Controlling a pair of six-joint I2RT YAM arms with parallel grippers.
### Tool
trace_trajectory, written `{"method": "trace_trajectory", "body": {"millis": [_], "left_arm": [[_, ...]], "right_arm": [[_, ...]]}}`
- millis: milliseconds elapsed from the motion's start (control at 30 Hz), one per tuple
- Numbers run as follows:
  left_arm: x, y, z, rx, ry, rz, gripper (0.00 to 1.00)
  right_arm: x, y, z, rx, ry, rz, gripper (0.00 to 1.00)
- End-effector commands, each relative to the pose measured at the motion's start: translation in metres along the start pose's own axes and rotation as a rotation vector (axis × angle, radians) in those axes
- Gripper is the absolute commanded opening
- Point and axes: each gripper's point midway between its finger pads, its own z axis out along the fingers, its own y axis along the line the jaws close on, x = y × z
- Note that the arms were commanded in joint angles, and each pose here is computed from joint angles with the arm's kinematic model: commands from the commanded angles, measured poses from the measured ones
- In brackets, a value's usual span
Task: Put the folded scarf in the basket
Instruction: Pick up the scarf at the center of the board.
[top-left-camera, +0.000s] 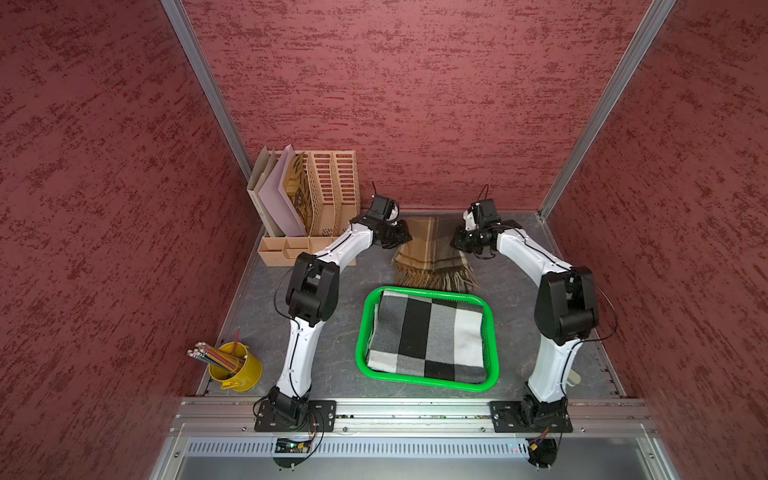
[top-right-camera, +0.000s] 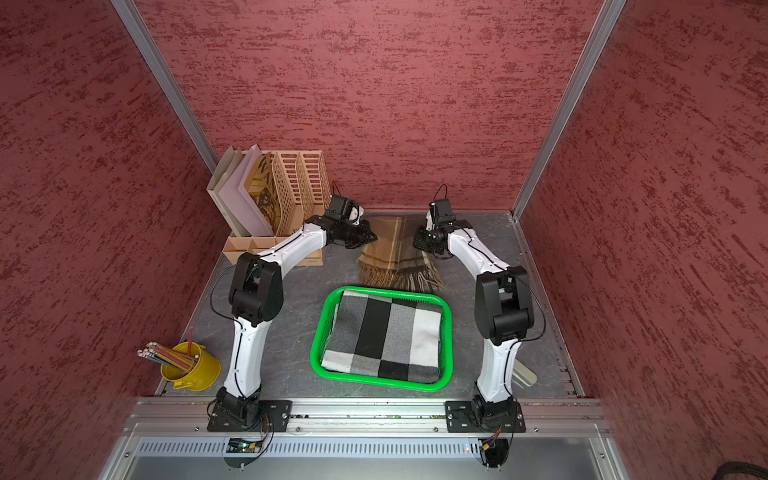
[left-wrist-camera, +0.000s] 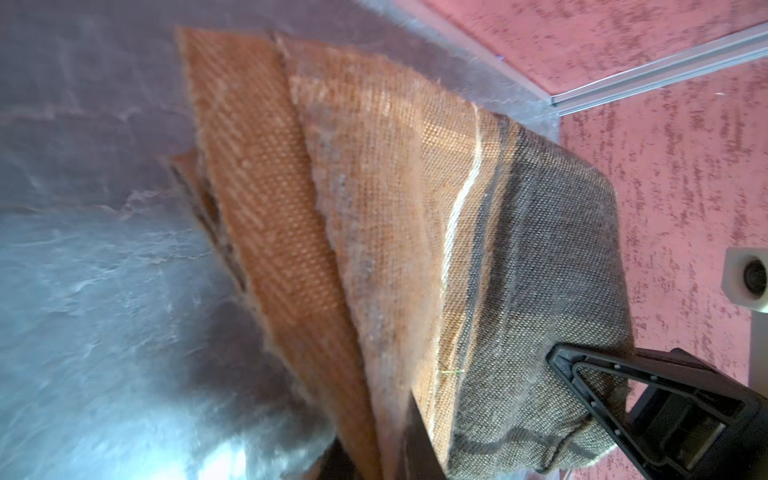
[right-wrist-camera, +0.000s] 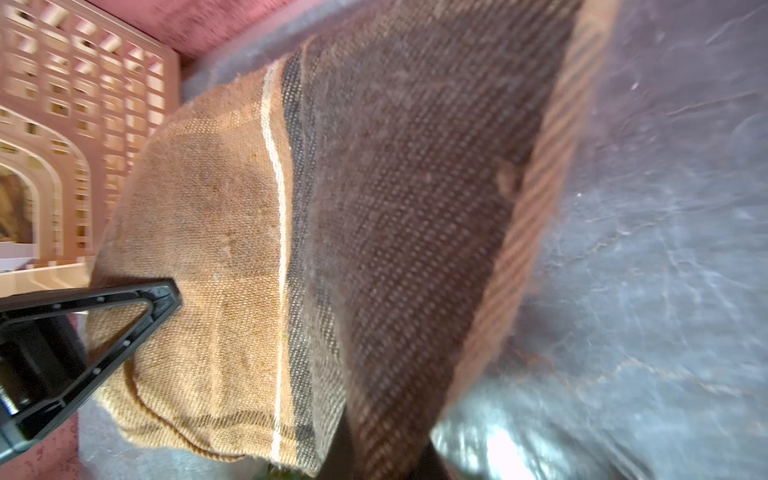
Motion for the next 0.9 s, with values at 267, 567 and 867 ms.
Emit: {"method": "trace_trajectory", "body": {"millis": [267, 567, 867], "left_arm": [[-0.001, -0.061, -0.087, -0.008, -0.073, 0.119, 0.0], [0.046, -0.075, -0.134, -0.014, -0.065, 0.158, 0.0], [0.103, -0.072, -0.157, -0.027, -0.046, 0.162, 0.0]], "right_arm": [[-0.008, 0.041, -0.098, -0.015, -0.127, -0.009, 0.0], [0.039, 0.061, -0.163, -0.021, -0.176, -0.05, 0.0], [0.103, 0.056, -0.184, -0.034, -0.142, -0.047, 0.0]]}}
